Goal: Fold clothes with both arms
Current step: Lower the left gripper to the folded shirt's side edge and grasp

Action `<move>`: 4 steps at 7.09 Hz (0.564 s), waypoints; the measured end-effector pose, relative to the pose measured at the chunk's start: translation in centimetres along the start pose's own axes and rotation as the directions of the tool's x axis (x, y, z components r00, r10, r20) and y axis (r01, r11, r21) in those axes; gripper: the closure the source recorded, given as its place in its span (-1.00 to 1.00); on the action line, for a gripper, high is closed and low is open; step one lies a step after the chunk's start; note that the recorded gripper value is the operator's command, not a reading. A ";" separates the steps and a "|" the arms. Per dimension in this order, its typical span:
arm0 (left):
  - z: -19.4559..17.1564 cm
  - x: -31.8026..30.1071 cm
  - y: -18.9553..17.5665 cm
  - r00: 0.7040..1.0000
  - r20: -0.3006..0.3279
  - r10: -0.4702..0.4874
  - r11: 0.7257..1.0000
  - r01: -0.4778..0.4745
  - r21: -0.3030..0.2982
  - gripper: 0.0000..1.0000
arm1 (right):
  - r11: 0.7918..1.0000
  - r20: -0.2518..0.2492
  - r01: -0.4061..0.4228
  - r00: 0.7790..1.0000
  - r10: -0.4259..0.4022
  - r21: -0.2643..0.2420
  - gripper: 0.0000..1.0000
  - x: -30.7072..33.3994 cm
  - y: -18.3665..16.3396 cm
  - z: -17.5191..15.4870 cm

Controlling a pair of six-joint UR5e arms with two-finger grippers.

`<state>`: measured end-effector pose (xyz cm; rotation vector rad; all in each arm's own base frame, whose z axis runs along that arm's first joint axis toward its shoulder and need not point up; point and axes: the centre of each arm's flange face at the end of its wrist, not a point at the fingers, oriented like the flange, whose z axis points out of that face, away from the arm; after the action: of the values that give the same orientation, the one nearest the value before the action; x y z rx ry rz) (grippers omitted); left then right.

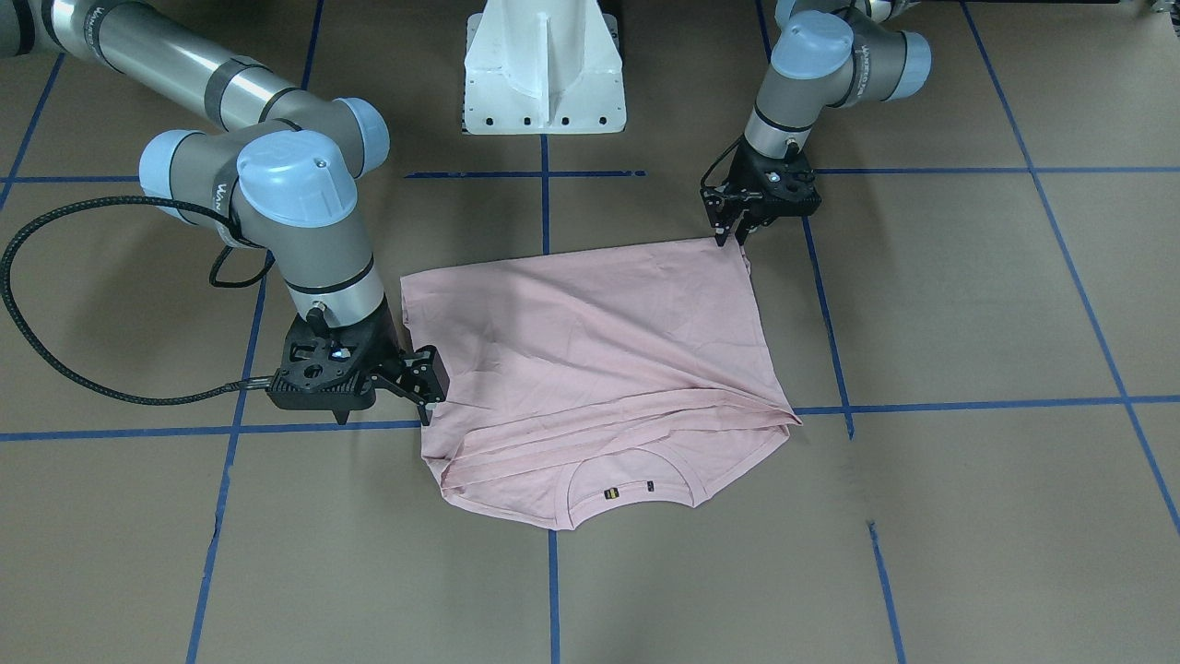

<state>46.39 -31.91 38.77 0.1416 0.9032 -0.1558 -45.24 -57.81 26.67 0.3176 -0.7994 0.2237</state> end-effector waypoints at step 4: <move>-0.5 0.1 -0.2 1.000 -0.008 0.014 1.000 -0.014 0.007 1.00 | 1.000 0.002 0.000 1.000 0.000 0.002 -1.00 0.0 0.0 -0.1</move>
<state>46.02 -32.04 38.43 0.1554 0.9095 -0.1451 -45.13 -57.72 26.62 0.3199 -0.8009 0.2239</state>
